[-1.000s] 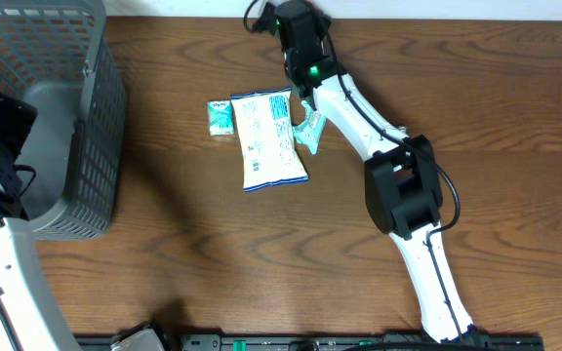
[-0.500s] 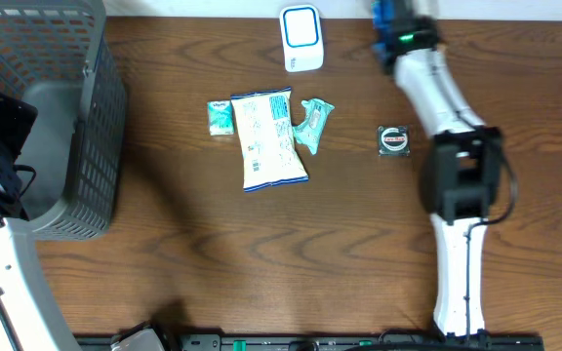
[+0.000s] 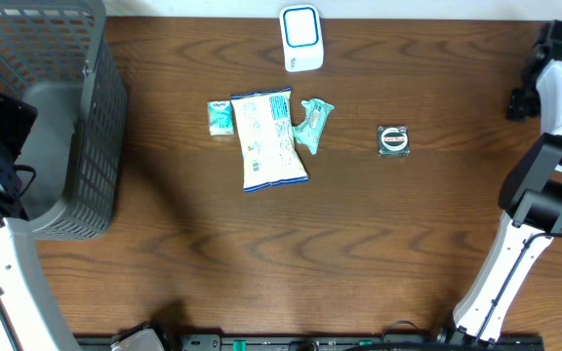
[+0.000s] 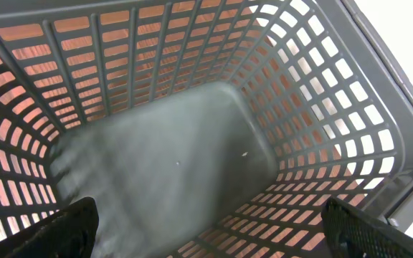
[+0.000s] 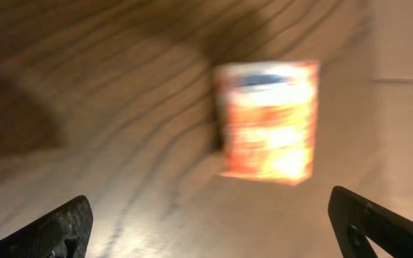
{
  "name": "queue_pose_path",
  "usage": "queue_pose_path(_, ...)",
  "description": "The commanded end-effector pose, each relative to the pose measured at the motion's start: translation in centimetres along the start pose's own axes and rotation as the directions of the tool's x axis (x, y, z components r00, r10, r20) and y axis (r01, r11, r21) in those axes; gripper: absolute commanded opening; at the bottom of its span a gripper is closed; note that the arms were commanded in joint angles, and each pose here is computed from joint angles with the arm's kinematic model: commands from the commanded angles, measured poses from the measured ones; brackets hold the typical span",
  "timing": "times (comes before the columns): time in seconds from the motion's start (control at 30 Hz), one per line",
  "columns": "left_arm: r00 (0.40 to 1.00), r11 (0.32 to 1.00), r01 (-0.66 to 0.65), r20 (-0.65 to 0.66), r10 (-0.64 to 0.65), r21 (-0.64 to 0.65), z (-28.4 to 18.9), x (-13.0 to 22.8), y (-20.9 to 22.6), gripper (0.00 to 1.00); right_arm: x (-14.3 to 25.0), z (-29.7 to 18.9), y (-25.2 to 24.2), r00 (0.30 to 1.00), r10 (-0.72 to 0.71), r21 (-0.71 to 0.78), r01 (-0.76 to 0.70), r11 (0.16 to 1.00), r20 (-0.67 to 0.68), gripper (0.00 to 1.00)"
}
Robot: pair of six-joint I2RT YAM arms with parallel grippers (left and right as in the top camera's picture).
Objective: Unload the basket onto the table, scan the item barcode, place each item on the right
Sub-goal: 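Swing the orange pack right and drop it at the table's right edge, then reach back and grasp the light-green wipes pack with the right gripper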
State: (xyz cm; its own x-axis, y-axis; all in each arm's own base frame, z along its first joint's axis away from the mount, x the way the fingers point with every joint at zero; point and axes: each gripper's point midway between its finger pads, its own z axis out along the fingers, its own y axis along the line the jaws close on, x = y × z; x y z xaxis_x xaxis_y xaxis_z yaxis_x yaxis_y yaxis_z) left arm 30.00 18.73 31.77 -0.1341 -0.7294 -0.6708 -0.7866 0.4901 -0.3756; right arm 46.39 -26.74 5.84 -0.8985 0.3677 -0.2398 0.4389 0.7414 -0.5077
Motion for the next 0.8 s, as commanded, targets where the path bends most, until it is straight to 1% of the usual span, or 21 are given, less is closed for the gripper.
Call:
queue_pose_path(0.0,1.000,1.000,0.010,0.005,-0.010,-0.010,0.1,-0.2,0.2,0.98,-1.1,-2.8,3.4,0.996,0.082,-0.205,-0.073,0.976,0.038,0.99)
queue_pose_path(0.1,1.000,1.000,0.010,0.005,-0.010,-0.010,0.1,-0.2,0.2,0.98,-1.6,-4.0,5.9,0.996,0.064,-0.270,-0.044,0.962,0.066,0.99)
queue_pose_path(0.2,1.000,1.000,0.010,0.005,-0.010,-0.010,0.1,-0.2,0.2,0.98,-1.3,-6.6,11.0,0.997,0.021,-0.451,0.015,0.892,0.075,0.99)
queue_pose_path(0.27,1.000,1.000,0.010,0.005,-0.010,-0.010,0.1,-0.2,0.2,0.98,0.3,-9.8,16.0,0.998,-0.039,-0.655,0.060,0.753,0.046,0.99)
queue_pose_path(0.33,1.000,1.000,0.010,0.005,-0.010,-0.010,0.1,-0.2,0.2,0.98,1.7,-12.6,19.0,0.996,-0.086,-0.778,0.074,0.623,0.026,0.99)
queue_pose_path(0.37,1.000,1.000,0.010,0.005,-0.010,-0.010,0.1,-0.2,0.2,0.98,2.8,-14.9,21.0,0.992,-0.123,-0.851,0.079,0.520,0.017,0.99)
queue_pose_path(0.43,1.000,1.000,0.010,0.005,-0.010,-0.010,0.1,-0.2,0.2,0.98,4.4,-17.8,23.2,0.984,-0.176,-0.909,0.084,0.409,0.011,0.99)
queue_pose_path(0.47,1.000,1.000,0.010,0.005,-0.010,-0.010,0.1,-0.2,0.2,0.98,5.3,-18.8,24.3,0.978,-0.208,-0.916,0.100,0.389,0.018,0.99)
queue_pose_path(0.5,1.000,1.000,0.010,0.005,-0.010,-0.010,0.1,-0.2,0.2,0.98,5.8,-19.2,24.9,0.975,-0.222,-0.913,0.113,0.391,0.026,0.99)
queue_pose_path(0.57,1.000,1.000,0.010,0.005,-0.010,-0.010,0.1,-0.2,0.2,0.98,6.9,-19.8,26.2,0.965,-0.259,-0.894,0.155,0.420,0.046,0.99)
queue_pose_path(0.7,1.000,1.000,0.010,0.005,-0.010,-0.010,0.1,-0.2,0.2,0.98,9.3,-21.0,27.7,0.944,-0.329,-0.885,0.186,0.427,0.040,0.99)
queue_pose_path(0.77,1.000,1.000,0.010,0.005,-0.010,-0.010,0.1,-0.2,0.2,0.98,10.0,-20.9,28.0,0.935,-0.352,-0.862,0.209,0.461,0.039,0.96)
